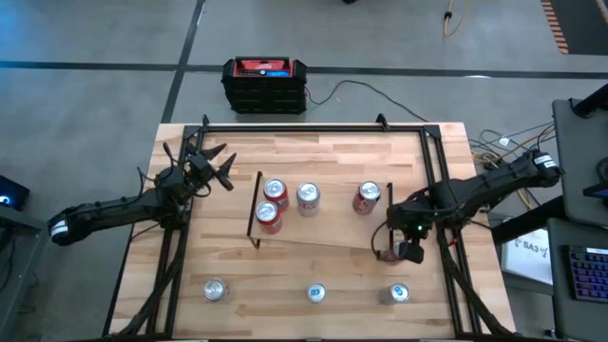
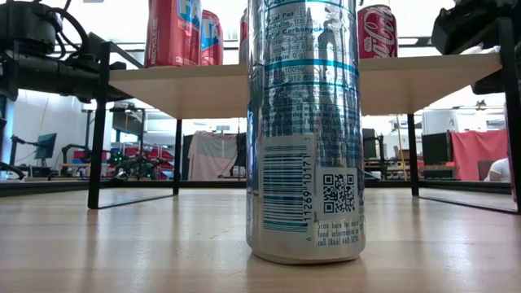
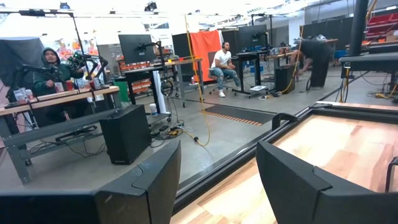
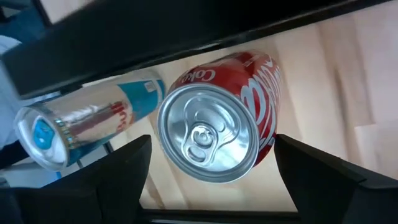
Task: Place canned beverage on shelf
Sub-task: Move the red soda can to the bottom right of the table
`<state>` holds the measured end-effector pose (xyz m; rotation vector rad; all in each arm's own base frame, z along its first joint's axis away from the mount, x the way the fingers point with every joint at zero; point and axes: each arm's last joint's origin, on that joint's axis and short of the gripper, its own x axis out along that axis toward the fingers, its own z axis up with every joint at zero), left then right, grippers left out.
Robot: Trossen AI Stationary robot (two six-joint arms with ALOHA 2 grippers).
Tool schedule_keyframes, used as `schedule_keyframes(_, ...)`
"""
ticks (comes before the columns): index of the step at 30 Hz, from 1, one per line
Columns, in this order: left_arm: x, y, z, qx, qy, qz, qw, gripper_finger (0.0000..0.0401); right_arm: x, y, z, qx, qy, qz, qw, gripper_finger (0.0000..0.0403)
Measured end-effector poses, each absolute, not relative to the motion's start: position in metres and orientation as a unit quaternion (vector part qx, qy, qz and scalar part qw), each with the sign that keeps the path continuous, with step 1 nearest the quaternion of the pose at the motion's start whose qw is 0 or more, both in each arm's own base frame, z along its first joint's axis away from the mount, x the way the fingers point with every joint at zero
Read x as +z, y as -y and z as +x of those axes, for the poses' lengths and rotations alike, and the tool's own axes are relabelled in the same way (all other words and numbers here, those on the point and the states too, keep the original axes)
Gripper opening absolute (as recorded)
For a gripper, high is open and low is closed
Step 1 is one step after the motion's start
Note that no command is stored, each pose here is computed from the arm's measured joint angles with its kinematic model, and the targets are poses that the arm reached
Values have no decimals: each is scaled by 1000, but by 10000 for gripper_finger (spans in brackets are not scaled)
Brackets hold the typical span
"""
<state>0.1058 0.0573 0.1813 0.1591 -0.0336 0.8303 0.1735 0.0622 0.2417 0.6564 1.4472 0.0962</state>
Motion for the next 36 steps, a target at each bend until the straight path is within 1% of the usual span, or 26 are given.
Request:
schedule_keyframes(25,181,-57,106,403,17,77,912,195,234,-115,184,80,-635,306,705,324)
schedule_keyframes(36,181,-57,106,403,16,77,912,195,233,-135,179,82,-614,286,731,324)
